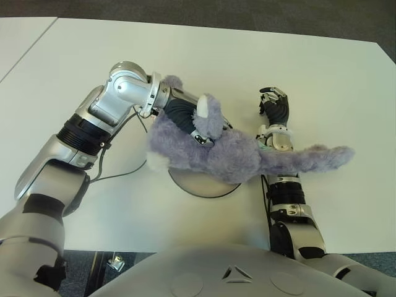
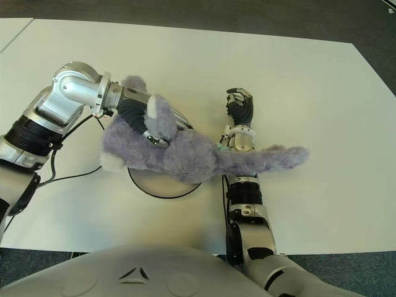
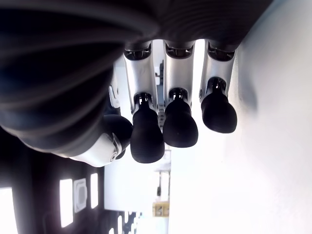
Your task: Put the doll into the plate.
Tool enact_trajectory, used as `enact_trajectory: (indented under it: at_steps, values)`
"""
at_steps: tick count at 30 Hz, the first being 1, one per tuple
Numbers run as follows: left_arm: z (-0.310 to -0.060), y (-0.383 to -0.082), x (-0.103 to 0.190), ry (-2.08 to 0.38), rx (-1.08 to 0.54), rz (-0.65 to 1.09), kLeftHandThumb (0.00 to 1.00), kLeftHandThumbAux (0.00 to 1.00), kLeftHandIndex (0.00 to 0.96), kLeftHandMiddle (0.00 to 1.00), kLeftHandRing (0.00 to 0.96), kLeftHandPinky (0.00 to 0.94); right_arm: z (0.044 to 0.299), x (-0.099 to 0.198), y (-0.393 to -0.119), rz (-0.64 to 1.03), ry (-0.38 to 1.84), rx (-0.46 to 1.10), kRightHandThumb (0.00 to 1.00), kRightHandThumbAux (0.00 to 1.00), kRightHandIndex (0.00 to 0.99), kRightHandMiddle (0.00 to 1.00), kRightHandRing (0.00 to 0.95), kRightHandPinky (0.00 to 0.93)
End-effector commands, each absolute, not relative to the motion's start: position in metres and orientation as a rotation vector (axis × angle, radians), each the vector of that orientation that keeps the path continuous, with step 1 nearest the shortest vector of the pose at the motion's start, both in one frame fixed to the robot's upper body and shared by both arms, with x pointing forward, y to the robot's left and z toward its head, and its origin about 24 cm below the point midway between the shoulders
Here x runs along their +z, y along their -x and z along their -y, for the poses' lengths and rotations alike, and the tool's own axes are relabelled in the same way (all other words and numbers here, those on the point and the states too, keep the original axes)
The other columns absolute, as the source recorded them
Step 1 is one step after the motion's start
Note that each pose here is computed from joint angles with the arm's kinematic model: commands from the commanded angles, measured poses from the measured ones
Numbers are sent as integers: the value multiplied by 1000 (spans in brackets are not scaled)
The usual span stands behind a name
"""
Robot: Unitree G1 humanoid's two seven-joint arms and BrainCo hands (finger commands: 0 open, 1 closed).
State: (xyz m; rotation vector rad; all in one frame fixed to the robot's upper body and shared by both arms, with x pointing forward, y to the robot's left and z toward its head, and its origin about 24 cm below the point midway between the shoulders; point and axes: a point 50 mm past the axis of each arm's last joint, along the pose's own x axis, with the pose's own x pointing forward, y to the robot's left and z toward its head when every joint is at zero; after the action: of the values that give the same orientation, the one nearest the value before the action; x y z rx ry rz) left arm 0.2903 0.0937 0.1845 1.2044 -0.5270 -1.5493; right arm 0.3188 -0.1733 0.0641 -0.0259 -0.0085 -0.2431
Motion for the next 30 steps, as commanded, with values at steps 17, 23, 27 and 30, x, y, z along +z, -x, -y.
enact_trajectory:
  at_steps: [17, 23, 27, 30]
  values:
    - [-95, -289, 198, -1140, -1391, 631, 452, 91, 0, 0, 0, 0, 172, 44, -313, -124, 76, -254, 713, 714, 441, 757, 745, 725]
    - [-93, -289, 201, -1177, -1335, 662, 443, 101, 0, 0, 0, 0, 177, 36, -317, -143, 66, -250, 711, 715, 441, 739, 730, 721]
    - [-92, -289, 205, -1172, -1291, 683, 447, 109, 0, 0, 0, 0, 176, 36, -318, -141, 58, -246, 709, 715, 441, 731, 726, 726]
    - [-94, -288, 211, -1135, -1256, 710, 455, 111, 0, 0, 0, 0, 176, 36, -319, -143, 60, -244, 709, 716, 441, 728, 726, 729]
